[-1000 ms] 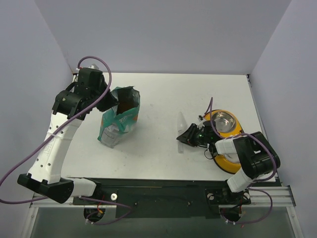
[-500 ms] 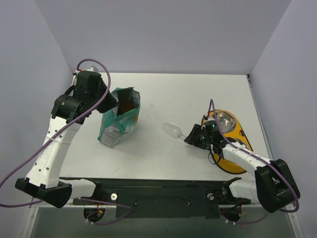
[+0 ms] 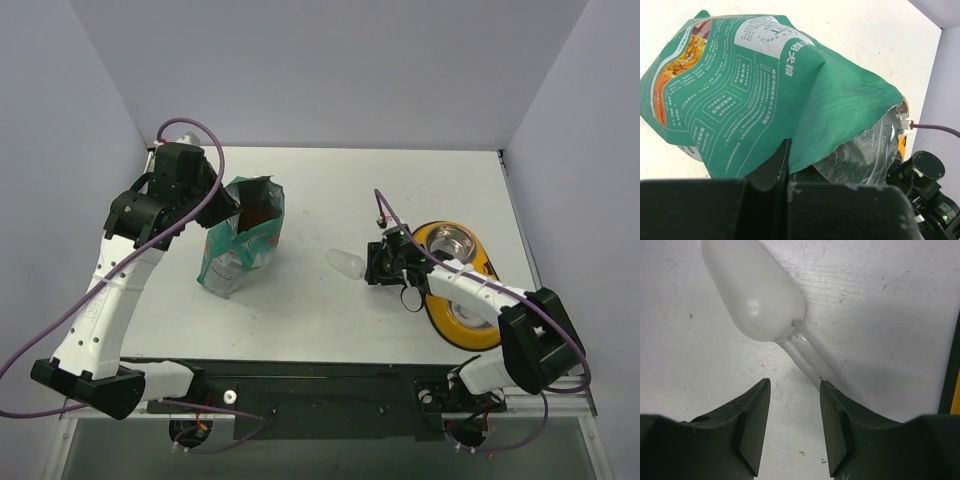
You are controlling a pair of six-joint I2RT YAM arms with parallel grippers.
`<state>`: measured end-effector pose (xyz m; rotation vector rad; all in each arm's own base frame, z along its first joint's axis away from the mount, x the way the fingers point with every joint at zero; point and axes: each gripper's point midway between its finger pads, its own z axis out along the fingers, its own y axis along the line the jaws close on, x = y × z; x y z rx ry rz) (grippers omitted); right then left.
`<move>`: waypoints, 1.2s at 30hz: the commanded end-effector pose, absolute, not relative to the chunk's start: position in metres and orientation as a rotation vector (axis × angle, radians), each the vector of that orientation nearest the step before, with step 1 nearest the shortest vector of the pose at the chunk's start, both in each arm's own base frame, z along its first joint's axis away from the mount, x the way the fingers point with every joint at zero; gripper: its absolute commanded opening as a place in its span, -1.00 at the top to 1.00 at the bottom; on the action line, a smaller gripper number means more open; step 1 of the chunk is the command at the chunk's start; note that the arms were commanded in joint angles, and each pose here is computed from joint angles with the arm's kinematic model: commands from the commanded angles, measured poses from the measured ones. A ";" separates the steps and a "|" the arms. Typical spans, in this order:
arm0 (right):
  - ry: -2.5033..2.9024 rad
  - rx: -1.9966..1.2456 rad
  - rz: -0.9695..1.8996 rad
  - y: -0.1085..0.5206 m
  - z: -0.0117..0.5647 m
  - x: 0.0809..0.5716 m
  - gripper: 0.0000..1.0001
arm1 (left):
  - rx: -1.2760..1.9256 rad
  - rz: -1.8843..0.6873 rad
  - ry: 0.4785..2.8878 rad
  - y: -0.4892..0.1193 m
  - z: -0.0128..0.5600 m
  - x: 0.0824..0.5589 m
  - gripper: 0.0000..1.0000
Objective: Serve the pet food
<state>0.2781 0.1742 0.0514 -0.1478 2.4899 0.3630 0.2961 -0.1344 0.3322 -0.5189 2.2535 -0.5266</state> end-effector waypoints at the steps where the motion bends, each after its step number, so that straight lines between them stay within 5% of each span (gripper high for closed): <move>1: 2.524 -0.257 0.363 0.182 0.046 0.277 0.27 | -0.476 -0.583 2.182 -0.135 0.358 0.291 1.00; 17: 2.586 -0.242 0.315 0.188 0.013 0.284 0.43 | -0.474 -0.649 2.157 -0.142 0.365 0.292 1.00; 24: 2.624 -0.227 0.383 0.216 0.010 0.286 1.00 | -0.485 -0.655 2.145 -0.141 0.366 0.290 1.00; 36: 2.280 0.090 1.554 0.365 0.100 0.317 1.00 | -0.470 -0.602 2.146 -0.136 0.372 0.296 1.00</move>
